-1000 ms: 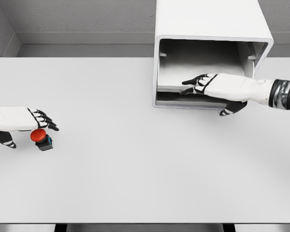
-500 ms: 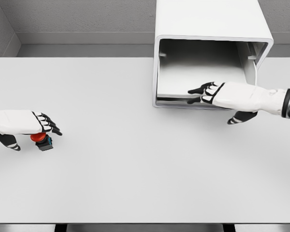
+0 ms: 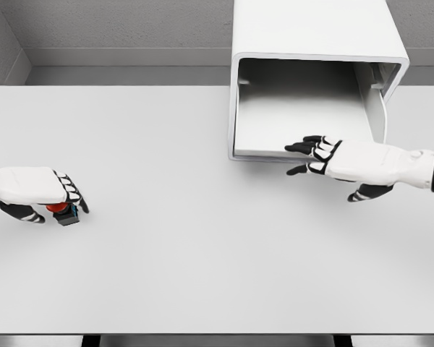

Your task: Slide open multi-storey tabletop storage cabinets and put open load switch and slide close multi-storey tabletop storage cabinets

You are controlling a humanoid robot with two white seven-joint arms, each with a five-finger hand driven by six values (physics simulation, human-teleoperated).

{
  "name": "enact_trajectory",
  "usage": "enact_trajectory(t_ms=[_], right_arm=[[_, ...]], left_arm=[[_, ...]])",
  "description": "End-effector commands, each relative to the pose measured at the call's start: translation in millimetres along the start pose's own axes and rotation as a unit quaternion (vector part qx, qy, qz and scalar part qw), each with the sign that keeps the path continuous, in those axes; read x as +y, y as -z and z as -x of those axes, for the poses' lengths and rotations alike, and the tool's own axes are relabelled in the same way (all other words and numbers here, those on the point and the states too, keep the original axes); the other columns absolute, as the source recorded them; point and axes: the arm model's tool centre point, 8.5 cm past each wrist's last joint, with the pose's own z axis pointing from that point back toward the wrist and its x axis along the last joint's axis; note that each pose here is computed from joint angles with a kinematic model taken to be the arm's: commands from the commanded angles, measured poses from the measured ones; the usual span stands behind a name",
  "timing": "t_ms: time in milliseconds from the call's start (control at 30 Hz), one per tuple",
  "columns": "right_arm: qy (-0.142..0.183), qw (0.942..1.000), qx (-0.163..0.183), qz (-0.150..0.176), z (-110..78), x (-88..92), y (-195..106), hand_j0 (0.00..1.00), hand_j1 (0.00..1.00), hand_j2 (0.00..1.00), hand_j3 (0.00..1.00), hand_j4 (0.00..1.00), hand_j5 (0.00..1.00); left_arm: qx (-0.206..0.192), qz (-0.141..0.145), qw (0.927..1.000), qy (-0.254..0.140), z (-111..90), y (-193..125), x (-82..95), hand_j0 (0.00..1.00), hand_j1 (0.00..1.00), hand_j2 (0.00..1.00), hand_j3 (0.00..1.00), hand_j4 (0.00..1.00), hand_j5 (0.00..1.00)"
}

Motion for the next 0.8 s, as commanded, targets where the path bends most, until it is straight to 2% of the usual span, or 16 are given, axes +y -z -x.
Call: enact_trajectory(t_ms=[0,100,333,533,767], right_arm=[[-0.009,0.9999,-0.006,-0.001,-0.7,-1.9,-5,1.0,1.0,1.0,1.0,1.0,1.0],[-0.004,0.9999,-0.007,0.012,0.2,0.8,-20,1.0,1.0,1.0,1.0,1.0,1.0],[-0.001,0.9998,-0.006,0.017,0.7,-0.3,-22,1.0,1.0,1.0,1.0,1.0,1.0],[0.003,0.9997,-0.009,0.021,0.2,-1.0,-22,1.0,1.0,1.0,1.0,1.0,1.0],[0.0,0.9994,-0.003,0.034,2.5,-10.1,-30,1.0,1.0,1.0,1.0,1.0,1.0]], left_arm=[[0.0,-0.001,1.0,-0.002,0,0,0.4,0.66,0.66,0.66,0.66,0.66,0.66],[0.001,-0.001,1.0,-0.002,0,-1,0.2,0.56,0.56,0.56,0.56,0.56,0.56],[-0.005,-0.004,1.0,0.004,-4,1,3.5,0.39,0.39,0.39,0.39,0.39,0.39],[-0.009,-0.01,0.9998,0.014,-8,-2,10.4,0.39,0.39,0.39,0.39,0.39,0.39],[-0.007,-0.055,0.9982,0.022,-7,-19,41.9,0.39,0.39,0.39,0.39,0.39,0.39]])
